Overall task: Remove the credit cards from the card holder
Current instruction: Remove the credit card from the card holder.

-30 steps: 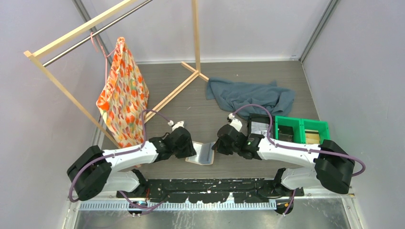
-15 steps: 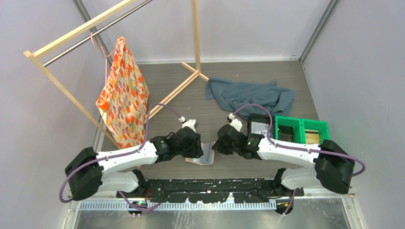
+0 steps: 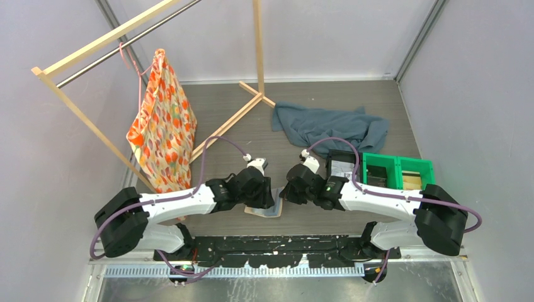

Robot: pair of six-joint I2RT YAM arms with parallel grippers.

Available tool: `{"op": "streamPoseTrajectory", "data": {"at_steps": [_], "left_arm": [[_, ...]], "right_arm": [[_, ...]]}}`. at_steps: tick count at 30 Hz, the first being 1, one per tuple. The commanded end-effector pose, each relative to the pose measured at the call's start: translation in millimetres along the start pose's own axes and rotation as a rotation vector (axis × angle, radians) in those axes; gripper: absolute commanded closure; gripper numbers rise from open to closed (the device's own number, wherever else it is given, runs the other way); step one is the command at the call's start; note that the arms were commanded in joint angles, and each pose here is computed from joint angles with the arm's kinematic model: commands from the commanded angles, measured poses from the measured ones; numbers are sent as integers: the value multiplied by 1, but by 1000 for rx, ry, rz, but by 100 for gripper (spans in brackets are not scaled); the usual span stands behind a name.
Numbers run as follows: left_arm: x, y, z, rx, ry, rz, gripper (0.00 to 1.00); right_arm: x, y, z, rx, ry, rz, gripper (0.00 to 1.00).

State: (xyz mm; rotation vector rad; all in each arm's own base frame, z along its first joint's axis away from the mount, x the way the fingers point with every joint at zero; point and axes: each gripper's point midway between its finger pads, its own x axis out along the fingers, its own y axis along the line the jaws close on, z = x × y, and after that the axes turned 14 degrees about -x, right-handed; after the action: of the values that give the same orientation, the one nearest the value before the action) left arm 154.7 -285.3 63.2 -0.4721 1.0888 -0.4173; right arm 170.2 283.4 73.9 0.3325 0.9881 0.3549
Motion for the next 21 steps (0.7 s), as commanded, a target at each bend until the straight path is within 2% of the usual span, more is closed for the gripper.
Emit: {"op": "streamPoseTrajectory", "data": {"at_steps": [1,7,12,21], "left_arm": [[4,-27,11,11,-25,-72,57],[18,-20,3,15,1,-37,57],[18,0,5,-7,-21,73,58],[-8,41,30,-87,-194,242,59]], "right_arm": [[-2,12,12,5,-34,31,99],[-3,11,14,8,-42,30,99],[-4,11,13,9,-42,32,99],[-3,2,8,1,-36,12,99]]}}
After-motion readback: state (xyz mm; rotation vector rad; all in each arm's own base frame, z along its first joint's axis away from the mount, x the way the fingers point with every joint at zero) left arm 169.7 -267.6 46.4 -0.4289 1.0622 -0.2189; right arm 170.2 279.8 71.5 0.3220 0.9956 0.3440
